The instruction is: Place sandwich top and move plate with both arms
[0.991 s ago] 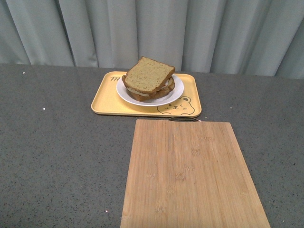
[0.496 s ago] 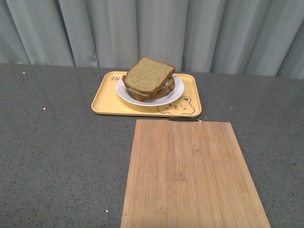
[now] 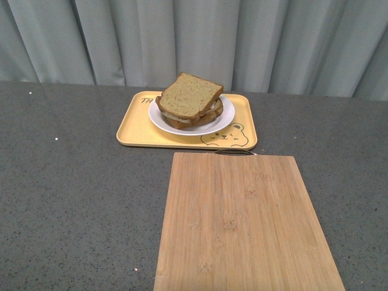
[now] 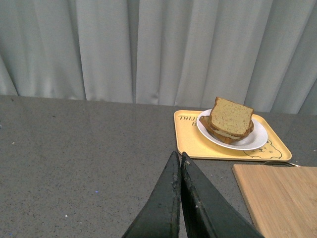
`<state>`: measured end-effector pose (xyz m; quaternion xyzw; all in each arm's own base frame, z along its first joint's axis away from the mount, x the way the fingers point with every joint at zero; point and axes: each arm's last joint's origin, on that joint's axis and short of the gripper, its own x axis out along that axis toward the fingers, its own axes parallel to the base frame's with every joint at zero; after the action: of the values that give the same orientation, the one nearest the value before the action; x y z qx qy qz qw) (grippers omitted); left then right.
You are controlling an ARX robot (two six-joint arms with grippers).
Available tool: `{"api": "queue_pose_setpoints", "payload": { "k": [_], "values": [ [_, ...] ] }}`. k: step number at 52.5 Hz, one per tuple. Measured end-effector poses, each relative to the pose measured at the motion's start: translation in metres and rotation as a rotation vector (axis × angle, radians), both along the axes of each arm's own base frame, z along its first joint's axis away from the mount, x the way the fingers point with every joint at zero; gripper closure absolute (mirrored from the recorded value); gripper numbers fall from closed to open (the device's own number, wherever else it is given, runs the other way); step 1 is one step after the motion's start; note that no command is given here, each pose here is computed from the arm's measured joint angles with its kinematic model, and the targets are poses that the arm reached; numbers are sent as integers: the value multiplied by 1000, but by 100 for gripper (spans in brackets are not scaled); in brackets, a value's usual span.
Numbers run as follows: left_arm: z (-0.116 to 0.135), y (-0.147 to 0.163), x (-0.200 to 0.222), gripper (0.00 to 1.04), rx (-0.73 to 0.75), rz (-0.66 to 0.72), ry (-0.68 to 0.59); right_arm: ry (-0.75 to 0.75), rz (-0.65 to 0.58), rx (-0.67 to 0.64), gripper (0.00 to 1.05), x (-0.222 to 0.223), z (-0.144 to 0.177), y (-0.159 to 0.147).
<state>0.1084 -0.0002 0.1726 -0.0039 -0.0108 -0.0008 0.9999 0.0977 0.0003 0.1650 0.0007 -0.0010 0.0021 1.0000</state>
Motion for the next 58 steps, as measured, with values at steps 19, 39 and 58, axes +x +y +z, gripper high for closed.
{"api": "queue_pose_setpoints", "payload": {
  "k": [19,39,58],
  "values": [
    [-3,0,-11,101,0,0,6,0,0,0,9,0,0,0],
    [-3,0,-12,28,0,0,6,0,0,0,9,0,0,0],
    [-3,0,-12,7,1,0,6,0,0,0,9,0,0,0]
  ]
}}
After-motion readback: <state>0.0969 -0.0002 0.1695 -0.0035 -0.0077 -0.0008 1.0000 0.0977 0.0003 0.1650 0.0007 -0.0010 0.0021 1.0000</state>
